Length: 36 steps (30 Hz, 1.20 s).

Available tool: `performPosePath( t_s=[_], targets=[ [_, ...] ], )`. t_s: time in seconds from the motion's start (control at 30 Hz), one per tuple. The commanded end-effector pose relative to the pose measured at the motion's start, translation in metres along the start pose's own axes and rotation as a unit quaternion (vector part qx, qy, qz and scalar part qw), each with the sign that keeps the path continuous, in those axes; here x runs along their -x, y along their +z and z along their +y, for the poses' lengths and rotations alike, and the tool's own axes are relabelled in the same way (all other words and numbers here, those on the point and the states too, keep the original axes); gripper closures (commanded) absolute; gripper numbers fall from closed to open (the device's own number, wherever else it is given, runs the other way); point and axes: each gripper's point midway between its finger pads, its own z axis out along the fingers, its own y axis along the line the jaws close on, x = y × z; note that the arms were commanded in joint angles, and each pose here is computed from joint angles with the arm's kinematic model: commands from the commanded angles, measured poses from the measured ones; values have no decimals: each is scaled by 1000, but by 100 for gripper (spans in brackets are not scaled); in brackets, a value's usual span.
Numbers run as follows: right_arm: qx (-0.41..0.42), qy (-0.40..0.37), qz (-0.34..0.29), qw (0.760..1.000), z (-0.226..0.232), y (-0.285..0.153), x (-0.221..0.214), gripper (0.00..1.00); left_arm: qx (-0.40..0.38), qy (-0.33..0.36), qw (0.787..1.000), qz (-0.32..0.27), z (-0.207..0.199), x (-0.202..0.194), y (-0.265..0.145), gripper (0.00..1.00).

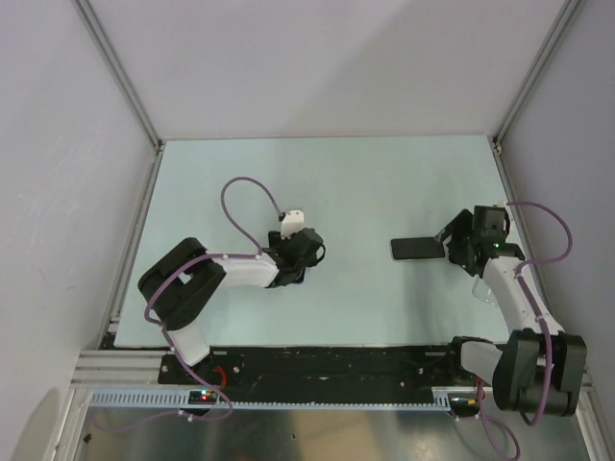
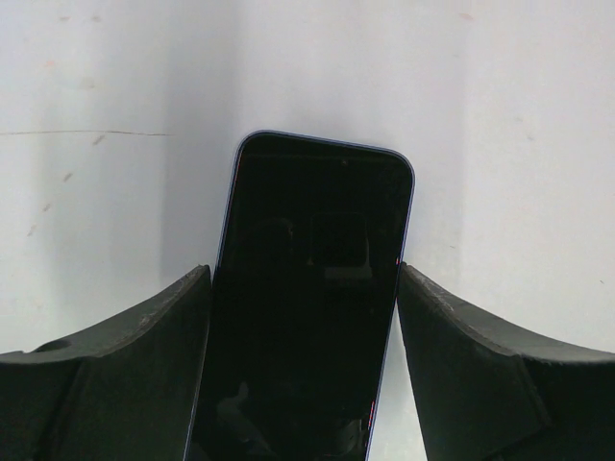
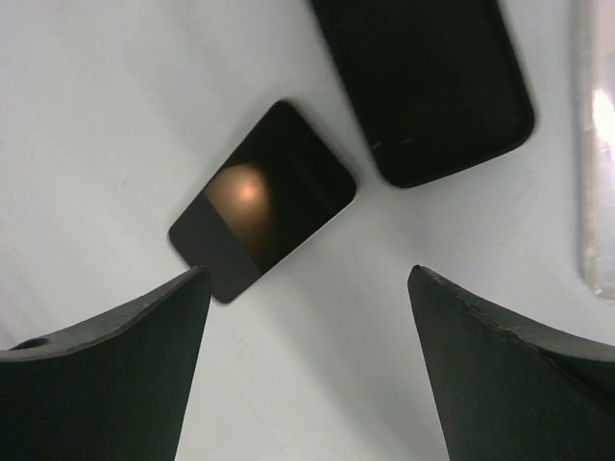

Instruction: Put the phone into the phone case

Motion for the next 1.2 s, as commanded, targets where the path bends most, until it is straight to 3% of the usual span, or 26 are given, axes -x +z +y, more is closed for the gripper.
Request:
performPosePath(
  t_s=[0.0, 0.2, 0.5, 0.67, 1.0, 1.17],
  targets=[
    [-25, 19, -13, 999, -19, 16, 20, 13, 75, -35, 995, 54, 49, -34, 0, 31],
    [-61, 49, -6, 997, -39, 28, 29, 19, 56, -71, 995, 43, 41, -21, -3, 21],
    [-108, 61, -56, 991, -50, 4, 57, 25, 28, -88, 995, 25, 33, -8, -10, 6],
    [-93, 63, -63, 992, -41, 10, 74, 31, 9, -87, 996, 22, 26, -2, -13, 4],
    [-129, -17, 25, 991, -16, 71, 76, 53, -16, -84, 996, 7, 19, 17, -23, 4],
    [-142, -31, 40, 989, -20, 89, 77, 55, -23, -83, 996, -1, 16, 26, -28, 4]
  ],
)
